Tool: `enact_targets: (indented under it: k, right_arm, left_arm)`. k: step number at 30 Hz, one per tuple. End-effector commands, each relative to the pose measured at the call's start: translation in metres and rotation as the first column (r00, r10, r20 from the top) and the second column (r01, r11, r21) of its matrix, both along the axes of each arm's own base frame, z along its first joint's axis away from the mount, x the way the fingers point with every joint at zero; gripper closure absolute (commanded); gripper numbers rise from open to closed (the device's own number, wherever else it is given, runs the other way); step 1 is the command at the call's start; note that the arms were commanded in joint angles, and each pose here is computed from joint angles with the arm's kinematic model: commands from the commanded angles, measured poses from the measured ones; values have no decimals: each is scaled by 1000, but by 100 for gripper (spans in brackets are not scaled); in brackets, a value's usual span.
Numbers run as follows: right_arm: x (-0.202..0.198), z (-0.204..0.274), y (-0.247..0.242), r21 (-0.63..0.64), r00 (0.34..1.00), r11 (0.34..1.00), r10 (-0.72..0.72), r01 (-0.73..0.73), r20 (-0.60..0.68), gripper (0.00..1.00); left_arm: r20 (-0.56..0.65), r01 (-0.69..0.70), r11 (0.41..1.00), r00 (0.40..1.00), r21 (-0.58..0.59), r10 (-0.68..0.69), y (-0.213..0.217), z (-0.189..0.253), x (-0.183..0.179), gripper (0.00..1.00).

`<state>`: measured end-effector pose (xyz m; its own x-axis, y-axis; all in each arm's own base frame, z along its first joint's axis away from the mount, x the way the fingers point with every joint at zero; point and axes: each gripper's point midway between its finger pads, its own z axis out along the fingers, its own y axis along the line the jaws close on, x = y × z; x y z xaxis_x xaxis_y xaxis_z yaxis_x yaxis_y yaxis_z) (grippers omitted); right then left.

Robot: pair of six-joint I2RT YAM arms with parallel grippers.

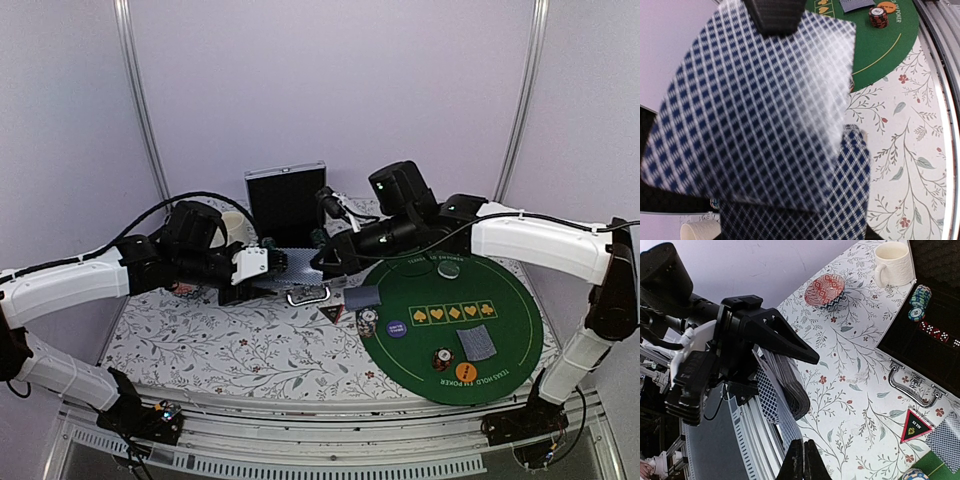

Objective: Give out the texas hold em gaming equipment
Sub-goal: Pick up the poker card from the face-down deck piles, then flop the poker card in the community card area.

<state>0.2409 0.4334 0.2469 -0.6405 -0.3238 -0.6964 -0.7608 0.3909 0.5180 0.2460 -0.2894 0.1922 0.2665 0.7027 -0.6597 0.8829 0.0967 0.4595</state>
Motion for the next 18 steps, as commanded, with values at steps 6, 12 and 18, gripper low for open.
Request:
enact_targets:
  k: [6,12,18]
  right_arm:
    - [22,59,-84,-29,971,981,-184,191,151,98]
    - [66,-3,-186,-319,861,801,-445,506,248,98]
    - [103,-66,-254,-645,789,458,-407,611,459,98]
  left_arm:
    - [23,21,999,1000,-30,-20,-6,8,-3,55]
    - [29,21,999,999,-31,-20,-6,8,-3,55]
    - [31,15,1000,999,-26,-14,-4,7,-3,55]
